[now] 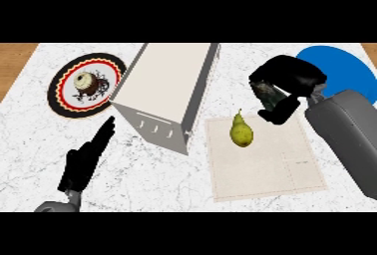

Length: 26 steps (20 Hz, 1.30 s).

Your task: Pick the eggplant from the placemat and place it in the tiered shelf

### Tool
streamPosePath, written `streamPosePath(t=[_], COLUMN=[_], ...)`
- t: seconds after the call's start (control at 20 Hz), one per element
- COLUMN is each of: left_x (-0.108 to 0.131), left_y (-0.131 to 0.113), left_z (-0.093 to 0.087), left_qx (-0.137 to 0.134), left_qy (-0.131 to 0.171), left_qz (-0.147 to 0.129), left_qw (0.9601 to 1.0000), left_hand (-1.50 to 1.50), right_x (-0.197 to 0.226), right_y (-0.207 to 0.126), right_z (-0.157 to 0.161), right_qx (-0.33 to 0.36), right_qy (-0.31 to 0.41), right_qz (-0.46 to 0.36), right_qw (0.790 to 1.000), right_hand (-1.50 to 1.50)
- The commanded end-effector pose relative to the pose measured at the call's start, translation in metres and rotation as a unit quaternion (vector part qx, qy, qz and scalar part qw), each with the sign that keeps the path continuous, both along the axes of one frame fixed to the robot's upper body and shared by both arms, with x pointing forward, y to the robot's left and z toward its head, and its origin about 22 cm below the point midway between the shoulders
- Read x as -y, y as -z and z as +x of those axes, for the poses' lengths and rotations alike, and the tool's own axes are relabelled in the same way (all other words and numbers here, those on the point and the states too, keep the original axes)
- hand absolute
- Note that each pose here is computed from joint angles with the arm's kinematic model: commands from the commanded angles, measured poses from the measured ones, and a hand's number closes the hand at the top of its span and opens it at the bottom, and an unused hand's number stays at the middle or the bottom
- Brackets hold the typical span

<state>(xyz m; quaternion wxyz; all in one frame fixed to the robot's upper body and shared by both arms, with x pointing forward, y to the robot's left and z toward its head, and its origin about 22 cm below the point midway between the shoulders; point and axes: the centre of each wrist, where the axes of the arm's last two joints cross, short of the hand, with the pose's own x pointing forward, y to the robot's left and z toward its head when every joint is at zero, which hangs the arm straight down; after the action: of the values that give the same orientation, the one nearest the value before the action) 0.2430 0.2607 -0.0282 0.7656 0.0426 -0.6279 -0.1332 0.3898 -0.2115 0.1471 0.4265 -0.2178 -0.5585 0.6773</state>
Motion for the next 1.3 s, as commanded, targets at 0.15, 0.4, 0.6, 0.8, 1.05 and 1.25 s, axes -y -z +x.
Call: streamPosePath(t=[0.15,0.4,0.6,0.8,1.05,1.25], left_x=[-0.009,0.008,-0.01,0.004,0.003,-0.003], left_y=[0.001,-0.002,0.005,0.006,-0.007,0.001], left_z=[0.003,0.01,0.0,-0.002,0.005,0.008], left_qx=[-0.013,-0.015,-0.024,-0.023,-0.013,-0.019], left_qy=[0.005,0.015,0.005,0.011,0.018,0.013], left_qz=[0.012,0.013,-0.003,0.003,0.016,0.014], left_qw=[0.9998,0.9997,0.9997,0.9997,0.9996,0.9996], left_hand=[0.0,0.0,0.0,0.0,0.0,0.0], right_x=[0.089,0.093,0.071,0.021,-0.022,-0.06], right_y=[-0.077,-0.101,-0.146,-0.159,-0.163,-0.156], right_z=[0.016,0.041,0.052,0.069,0.079,0.083], right_qx=[0.115,0.082,0.081,0.085,0.107,0.094], right_qy=[-0.096,-0.08,-0.082,-0.073,-0.047,-0.046], right_qz=[0.141,0.287,0.295,0.287,0.297,0.287], right_qw=[0.979,0.951,0.948,0.951,0.948,0.952], right_hand=[1.5,1.5,1.5,1.5,1.5,1.5])
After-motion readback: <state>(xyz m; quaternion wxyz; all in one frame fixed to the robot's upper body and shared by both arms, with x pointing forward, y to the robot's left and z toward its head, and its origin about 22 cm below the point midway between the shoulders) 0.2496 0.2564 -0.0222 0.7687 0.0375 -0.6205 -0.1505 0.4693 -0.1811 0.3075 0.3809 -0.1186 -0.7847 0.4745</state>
